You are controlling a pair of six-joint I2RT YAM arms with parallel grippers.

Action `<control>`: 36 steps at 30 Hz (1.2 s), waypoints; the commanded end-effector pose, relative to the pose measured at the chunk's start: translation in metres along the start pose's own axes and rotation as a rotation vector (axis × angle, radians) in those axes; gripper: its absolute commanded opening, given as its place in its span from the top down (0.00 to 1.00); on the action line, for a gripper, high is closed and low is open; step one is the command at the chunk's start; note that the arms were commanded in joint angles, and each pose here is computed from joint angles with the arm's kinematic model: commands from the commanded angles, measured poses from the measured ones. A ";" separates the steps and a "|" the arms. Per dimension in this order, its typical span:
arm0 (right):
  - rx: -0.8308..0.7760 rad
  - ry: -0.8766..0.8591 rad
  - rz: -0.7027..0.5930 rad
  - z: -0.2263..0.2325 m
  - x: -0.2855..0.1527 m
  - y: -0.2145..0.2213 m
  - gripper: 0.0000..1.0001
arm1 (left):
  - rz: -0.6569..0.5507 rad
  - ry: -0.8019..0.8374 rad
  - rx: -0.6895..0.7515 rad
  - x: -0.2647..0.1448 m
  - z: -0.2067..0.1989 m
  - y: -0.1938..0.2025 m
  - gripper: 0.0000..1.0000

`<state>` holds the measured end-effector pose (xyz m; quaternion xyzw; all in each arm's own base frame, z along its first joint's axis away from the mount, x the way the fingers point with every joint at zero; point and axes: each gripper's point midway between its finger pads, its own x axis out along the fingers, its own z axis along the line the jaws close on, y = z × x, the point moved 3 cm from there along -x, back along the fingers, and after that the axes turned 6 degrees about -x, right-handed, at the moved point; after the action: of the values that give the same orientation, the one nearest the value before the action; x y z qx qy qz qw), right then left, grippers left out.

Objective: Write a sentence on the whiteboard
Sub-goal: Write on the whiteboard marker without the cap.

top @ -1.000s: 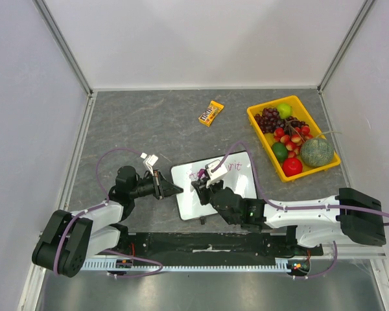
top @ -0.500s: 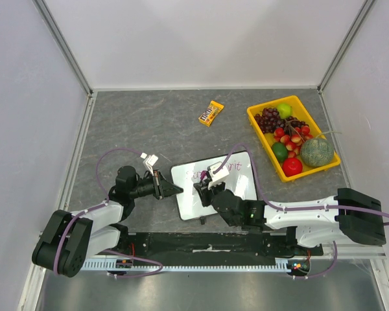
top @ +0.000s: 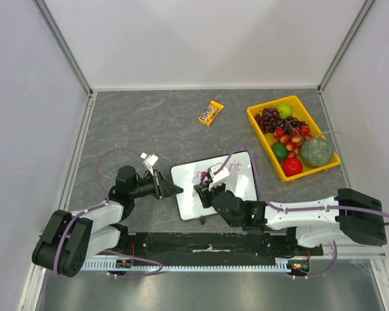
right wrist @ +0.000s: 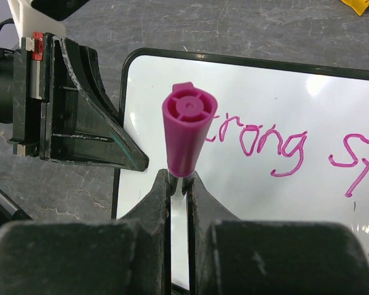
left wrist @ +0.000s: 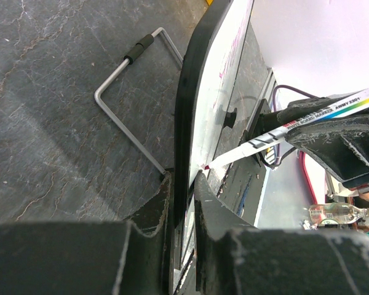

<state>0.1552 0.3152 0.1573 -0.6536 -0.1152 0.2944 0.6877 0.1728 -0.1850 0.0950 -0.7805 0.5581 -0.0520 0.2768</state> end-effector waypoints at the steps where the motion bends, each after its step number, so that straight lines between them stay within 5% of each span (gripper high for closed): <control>1: -0.019 0.032 0.022 -0.008 -0.003 0.008 1.00 | -0.006 -0.079 -0.014 -0.002 0.016 0.005 0.98; 23: -0.028 0.124 -0.040 -0.014 0.004 -0.025 1.00 | -0.005 -0.075 -0.011 -0.002 0.015 0.006 0.98; 36: -0.024 0.093 0.017 -0.018 -0.001 -0.003 1.00 | -0.005 -0.073 -0.009 -0.002 0.015 0.006 0.98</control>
<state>0.1636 0.3089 0.1652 -0.6720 -0.0967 0.2706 0.6826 0.1728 -0.1850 0.0950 -0.7805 0.5580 -0.0518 0.2769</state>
